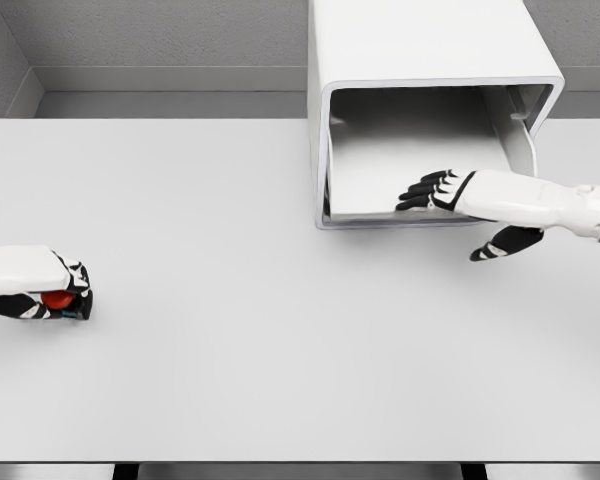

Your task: Slide open multi-storey tabletop storage cabinets and put open load switch and slide close multi-storey tabletop storage cabinets

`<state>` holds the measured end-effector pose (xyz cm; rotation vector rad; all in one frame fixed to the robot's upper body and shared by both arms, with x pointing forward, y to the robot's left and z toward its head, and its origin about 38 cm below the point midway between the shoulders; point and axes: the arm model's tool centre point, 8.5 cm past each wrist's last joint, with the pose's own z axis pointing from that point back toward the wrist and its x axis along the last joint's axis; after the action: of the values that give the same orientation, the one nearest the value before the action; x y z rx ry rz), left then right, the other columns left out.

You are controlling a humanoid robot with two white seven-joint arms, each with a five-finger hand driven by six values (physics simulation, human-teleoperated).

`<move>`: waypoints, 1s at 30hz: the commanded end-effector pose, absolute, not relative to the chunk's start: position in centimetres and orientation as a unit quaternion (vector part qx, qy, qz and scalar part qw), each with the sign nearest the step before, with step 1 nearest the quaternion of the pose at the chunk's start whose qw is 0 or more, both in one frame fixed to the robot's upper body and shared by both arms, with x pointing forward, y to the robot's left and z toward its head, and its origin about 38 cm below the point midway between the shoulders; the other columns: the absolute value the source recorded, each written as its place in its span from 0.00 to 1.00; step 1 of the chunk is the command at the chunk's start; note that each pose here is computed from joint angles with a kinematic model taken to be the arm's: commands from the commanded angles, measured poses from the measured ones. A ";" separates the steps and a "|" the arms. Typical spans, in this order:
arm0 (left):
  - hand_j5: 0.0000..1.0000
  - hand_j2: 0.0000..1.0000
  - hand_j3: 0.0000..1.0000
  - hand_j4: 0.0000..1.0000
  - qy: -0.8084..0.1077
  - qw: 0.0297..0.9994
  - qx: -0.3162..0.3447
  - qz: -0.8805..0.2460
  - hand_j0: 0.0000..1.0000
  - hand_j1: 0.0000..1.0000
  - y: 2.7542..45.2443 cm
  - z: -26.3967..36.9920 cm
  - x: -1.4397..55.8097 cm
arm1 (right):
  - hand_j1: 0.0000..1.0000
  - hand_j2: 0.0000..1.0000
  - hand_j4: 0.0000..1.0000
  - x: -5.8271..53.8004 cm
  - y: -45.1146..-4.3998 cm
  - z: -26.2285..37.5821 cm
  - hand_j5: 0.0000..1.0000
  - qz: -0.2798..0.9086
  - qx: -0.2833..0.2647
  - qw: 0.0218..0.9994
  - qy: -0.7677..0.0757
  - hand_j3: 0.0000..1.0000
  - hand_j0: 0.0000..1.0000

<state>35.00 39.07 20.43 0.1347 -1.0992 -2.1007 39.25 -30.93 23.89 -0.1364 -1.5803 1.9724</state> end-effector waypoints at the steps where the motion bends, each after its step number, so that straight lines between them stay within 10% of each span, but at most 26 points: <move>1: 0.48 0.48 0.48 0.48 -0.433 0.376 0.055 -0.817 0.48 0.48 39.1 20.7 35.2 | 1.00 1.00 1.00 38.7 -31.2 24.5 1.00 0.745 -0.054 0.297 -0.595 1.00 1.00; 30: 0.45 0.45 0.45 0.45 -0.539 0.290 0.052 -0.789 0.45 0.45 31.3 25.0 39.7 | 1.00 1.00 1.00 37.3 -33.1 26.9 1.00 0.727 -0.080 0.297 -0.614 1.00 1.00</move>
<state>39.70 31.71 25.05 0.1560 -1.4211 -2.1161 37.12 -32.86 26.19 -0.1902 -1.6013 1.9614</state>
